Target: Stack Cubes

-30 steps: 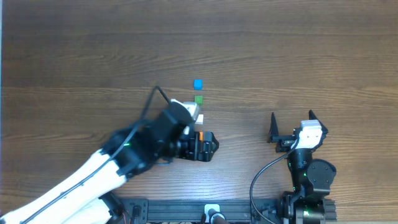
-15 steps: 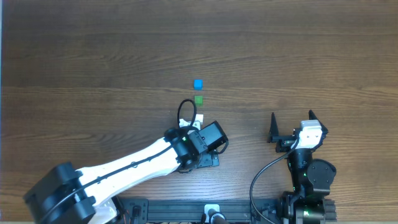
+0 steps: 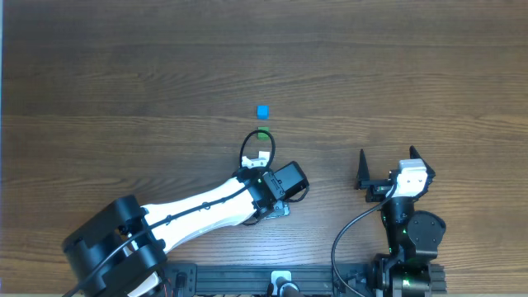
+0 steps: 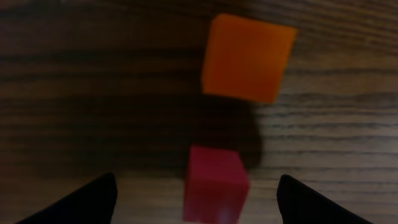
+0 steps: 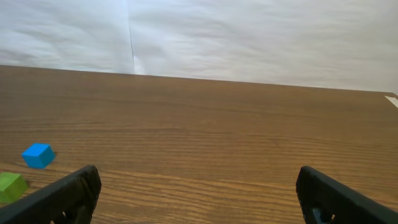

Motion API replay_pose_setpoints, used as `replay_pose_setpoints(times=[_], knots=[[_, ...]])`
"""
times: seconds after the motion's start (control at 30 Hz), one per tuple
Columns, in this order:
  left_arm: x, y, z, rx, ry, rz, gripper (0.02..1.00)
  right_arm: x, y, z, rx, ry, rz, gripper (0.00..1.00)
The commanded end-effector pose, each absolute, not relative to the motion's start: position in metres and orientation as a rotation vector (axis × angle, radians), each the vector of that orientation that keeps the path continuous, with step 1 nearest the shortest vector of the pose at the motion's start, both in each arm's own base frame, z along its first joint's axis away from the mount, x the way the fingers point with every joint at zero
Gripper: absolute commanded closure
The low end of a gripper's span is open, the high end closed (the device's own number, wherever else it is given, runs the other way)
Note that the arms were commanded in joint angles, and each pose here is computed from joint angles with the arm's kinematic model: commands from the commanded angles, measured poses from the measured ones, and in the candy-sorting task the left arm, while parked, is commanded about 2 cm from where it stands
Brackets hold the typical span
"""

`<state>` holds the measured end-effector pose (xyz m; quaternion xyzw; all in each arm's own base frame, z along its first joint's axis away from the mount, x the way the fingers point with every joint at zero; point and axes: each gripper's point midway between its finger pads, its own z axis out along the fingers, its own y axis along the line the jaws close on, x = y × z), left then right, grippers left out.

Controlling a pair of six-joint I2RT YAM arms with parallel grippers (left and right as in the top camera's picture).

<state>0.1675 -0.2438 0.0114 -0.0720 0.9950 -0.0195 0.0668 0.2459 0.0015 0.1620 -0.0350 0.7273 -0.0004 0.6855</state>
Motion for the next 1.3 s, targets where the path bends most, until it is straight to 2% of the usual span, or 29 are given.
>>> replay_pose_setpoints(times=[0.03,0.37,0.47,1.3], knots=[[0.1763,-0.2524,0.01,-0.118,2.969,-0.074,0.209,0.2459,0.0023,0.1594,-0.083,1.631,-0.002,0.007],[0.1693,-0.2547,0.0031,-0.046,2.985,-0.049,0.277,0.2459,0.0023,0.1594,-0.083,1.631,-0.002,0.007],[0.1692,-0.2548,0.0031,-0.046,2.985,-0.05,0.323,0.2459,0.0023,0.1594,-0.083,1.631,-0.002,0.007],[0.1674,-0.255,0.0033,-0.042,2.995,-0.054,0.901,0.2459,0.0023,0.1594,-0.083,1.631,-0.002,0.007]])
